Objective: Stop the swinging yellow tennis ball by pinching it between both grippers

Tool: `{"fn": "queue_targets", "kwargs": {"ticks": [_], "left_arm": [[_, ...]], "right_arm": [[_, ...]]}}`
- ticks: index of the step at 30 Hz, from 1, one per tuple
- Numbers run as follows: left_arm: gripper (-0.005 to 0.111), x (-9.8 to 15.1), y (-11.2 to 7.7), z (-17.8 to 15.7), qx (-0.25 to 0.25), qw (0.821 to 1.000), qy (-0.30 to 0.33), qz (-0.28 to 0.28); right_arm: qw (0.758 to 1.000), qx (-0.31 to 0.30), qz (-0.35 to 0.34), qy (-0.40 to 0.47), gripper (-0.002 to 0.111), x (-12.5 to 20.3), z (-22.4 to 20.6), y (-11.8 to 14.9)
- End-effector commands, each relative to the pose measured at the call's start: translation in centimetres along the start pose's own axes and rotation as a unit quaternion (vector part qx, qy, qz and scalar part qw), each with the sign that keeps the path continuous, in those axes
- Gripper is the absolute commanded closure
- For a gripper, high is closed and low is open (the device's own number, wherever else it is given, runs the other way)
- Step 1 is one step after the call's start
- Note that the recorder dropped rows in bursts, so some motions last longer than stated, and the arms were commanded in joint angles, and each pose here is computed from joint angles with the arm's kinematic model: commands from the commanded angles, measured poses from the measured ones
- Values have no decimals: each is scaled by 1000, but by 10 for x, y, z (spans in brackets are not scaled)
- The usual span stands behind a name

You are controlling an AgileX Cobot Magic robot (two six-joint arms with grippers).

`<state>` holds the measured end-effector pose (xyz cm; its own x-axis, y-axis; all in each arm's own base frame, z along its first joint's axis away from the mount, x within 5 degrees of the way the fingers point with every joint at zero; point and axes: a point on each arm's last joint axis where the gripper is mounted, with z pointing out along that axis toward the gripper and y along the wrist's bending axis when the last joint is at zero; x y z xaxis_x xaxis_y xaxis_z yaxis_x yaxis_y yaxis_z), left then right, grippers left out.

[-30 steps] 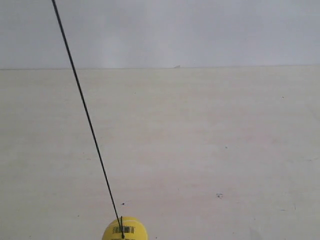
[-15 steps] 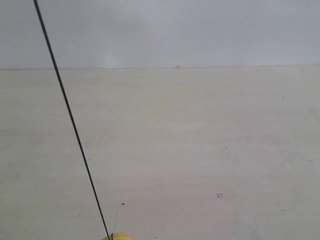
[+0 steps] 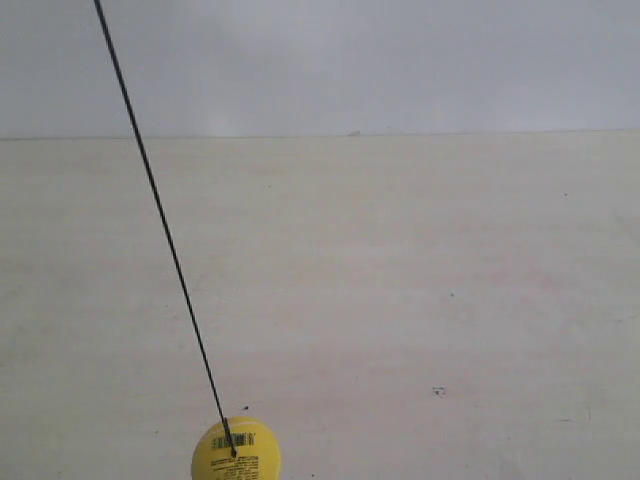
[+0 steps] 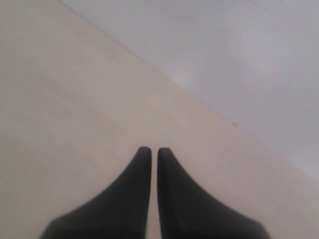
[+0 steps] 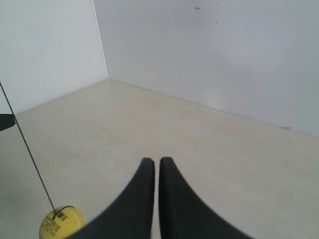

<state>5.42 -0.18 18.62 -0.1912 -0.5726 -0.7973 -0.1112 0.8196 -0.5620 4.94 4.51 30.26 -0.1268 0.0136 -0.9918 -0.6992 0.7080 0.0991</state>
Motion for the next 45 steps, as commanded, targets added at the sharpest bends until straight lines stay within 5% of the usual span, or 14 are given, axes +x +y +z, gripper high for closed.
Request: {"fn": "queue_targets", "kwargs": {"ticks": [1,8,15,45], "left_arm": [[102,1,1,0,-4,999,1,37],[102,1,1,0,-2,971,4,239],[102,1,1,0,-2,955,4,297],[102,-3,5,0,-42,951,-18,306]], "right_arm": [[1000,-1,-2,-5,108,-2,-1,0],[1000,-1,-2,-5,108,-2,-1,0],[1000,-1,-2,-5,108,-2,-1,0],[1000,0,-4,-5,108,-2,-1,0]]}}
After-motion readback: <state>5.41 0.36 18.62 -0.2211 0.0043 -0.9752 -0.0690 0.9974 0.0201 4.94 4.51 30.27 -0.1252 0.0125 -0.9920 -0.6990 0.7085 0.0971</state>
